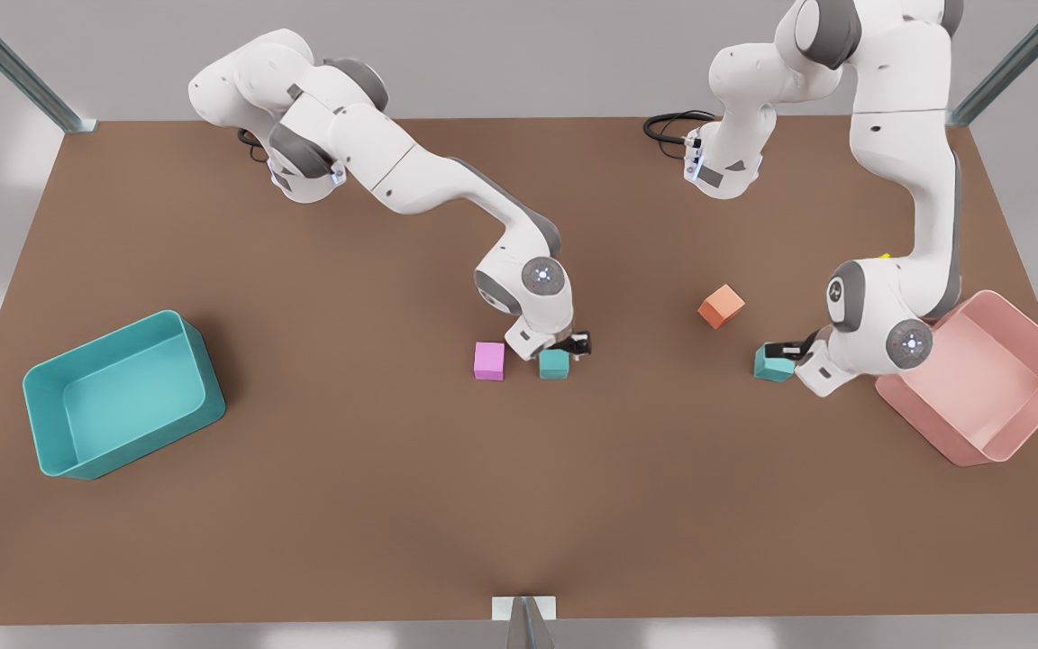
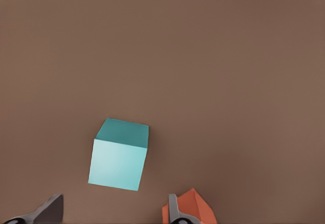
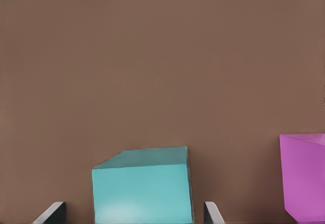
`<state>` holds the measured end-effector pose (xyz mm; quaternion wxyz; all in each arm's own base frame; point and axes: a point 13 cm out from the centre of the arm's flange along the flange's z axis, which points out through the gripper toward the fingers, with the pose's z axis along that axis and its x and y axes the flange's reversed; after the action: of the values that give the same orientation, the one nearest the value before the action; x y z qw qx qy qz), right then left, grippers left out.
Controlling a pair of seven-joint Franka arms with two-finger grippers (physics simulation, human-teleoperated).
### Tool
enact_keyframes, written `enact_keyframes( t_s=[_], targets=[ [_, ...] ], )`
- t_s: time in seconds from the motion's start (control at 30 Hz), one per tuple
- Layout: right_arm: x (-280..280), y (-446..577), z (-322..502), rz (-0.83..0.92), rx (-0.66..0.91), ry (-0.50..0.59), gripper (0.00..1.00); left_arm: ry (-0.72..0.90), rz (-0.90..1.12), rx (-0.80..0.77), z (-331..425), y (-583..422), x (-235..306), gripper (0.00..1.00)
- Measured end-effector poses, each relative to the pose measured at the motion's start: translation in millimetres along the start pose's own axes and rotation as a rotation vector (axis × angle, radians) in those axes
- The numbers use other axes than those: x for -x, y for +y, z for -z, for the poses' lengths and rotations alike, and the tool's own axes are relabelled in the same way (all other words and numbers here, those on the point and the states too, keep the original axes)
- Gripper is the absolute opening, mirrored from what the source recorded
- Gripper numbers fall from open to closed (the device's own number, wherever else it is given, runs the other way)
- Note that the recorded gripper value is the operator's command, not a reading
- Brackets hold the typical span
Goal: Stack the two blue cubes on top of each other
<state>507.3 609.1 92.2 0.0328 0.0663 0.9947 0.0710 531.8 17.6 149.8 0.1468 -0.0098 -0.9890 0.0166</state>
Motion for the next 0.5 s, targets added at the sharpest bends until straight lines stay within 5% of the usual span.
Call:
enact_keyframes(
  t_s=[0.2, 0.37, 0.5],
  targets=[
    [40, 26, 170, -0.199, 0.122, -0.058, 1.00, -0.087, -0.054, 0.012, -22, 1, 13, 1.00],
    [185, -293, 237, -0.598, -0.083, 0.121, 1.00, -0.089, -0.089, 0.017, -44, 5, 16, 1.00],
    [213, -431, 338, -0.523, -0.185, 0.053, 1.00, -0.077, -0.108, 0.019, -65, 8, 18, 1.00]
  ],
)
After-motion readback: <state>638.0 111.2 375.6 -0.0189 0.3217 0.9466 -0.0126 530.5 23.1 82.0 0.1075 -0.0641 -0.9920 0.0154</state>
